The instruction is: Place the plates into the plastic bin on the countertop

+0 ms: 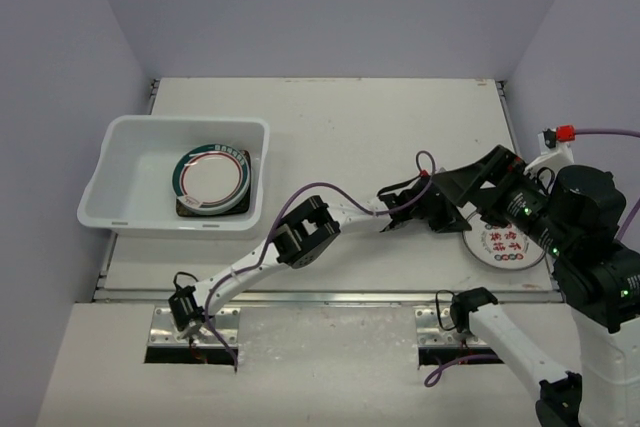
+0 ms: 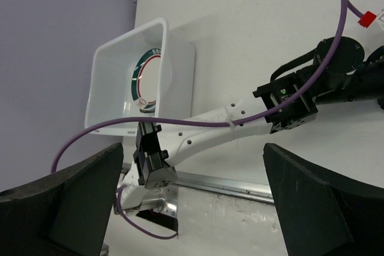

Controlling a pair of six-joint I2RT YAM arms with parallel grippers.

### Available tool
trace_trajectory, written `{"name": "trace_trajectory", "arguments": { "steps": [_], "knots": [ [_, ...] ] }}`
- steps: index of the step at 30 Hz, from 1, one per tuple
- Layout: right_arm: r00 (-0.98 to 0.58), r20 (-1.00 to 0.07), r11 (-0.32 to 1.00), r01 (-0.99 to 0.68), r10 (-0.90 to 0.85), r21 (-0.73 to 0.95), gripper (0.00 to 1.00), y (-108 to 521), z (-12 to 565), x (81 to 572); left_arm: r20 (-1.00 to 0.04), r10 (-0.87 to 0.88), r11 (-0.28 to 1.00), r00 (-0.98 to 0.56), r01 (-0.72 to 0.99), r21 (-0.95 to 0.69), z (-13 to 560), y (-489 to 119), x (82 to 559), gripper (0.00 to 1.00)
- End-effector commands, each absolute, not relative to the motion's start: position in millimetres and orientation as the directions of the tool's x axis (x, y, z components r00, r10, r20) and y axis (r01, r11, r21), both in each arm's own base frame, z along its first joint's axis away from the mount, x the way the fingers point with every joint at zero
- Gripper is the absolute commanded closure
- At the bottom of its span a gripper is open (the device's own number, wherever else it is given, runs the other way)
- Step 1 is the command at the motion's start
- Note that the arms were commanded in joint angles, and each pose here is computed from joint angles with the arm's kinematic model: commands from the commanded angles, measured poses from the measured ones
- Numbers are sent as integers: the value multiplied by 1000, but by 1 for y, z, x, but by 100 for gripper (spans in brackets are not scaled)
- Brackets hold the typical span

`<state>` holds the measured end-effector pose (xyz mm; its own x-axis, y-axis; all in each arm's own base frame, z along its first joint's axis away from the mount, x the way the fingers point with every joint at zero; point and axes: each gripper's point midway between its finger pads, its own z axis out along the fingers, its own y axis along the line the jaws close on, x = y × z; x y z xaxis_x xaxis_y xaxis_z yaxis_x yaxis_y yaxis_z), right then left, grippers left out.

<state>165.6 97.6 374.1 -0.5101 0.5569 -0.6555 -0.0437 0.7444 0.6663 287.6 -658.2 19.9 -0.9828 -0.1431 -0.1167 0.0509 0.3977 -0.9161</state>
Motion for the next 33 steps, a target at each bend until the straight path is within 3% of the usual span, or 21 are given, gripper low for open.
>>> {"name": "trace_trajectory", "arguments": {
  "steps": [1, 6, 10, 14, 17, 19, 20, 21, 23, 27, 33],
  "knots": [
    [-451, -699, 771, -37, 554, 635, 1, 88, 381, 175, -168, -117, 442, -979, 100, -891, -5, -646, 301, 100],
    [-429, -730, 797, -36, 533, 603, 1, 83, 377, 180, -382, -155, 430, -911, 286, -856, 85, -632, 336, 100],
    [-422, -741, 805, -42, 523, 592, 1, 83, 369, 188, -508, -206, 529, -836, 342, -777, 143, -581, 375, 100],
    [-415, -746, 798, -75, 520, 598, 1, 93, 365, 208, -590, -363, 632, -722, 274, -724, 245, -472, 435, 100],
    [-395, -763, 803, -95, 512, 588, 1, 97, 369, 228, -629, -431, 687, -648, 217, -694, 298, -395, 447, 100],
    [-371, -781, 812, -107, 503, 574, 1, 98, 374, 240, -642, -510, 737, -572, 95, -669, 323, -324, 459, 100],
    [-377, -791, 827, -100, 483, 553, 1, 98, 369, 251, -613, -552, 764, -566, -47, -644, 312, -274, 465, 100],
    [-357, -797, 826, -108, 488, 554, 1, 98, 374, 253, -623, -560, 771, -546, -67, -634, 312, -268, 468, 100],
    [-366, -828, 863, -112, 425, 493, 1, 100, 356, 278, -617, -685, 726, -388, -293, -622, 335, -148, 456, 100],
    [-447, -831, 914, -71, 330, 400, 1, 103, 314, 317, -562, -808, 571, -178, -474, -670, 324, -26, 402, 100],
    [-548, -799, 940, -63, 248, 335, 1, 106, 280, 331, -540, -838, 471, -77, -602, -645, 280, 28, 334, 100]
  ]
}}
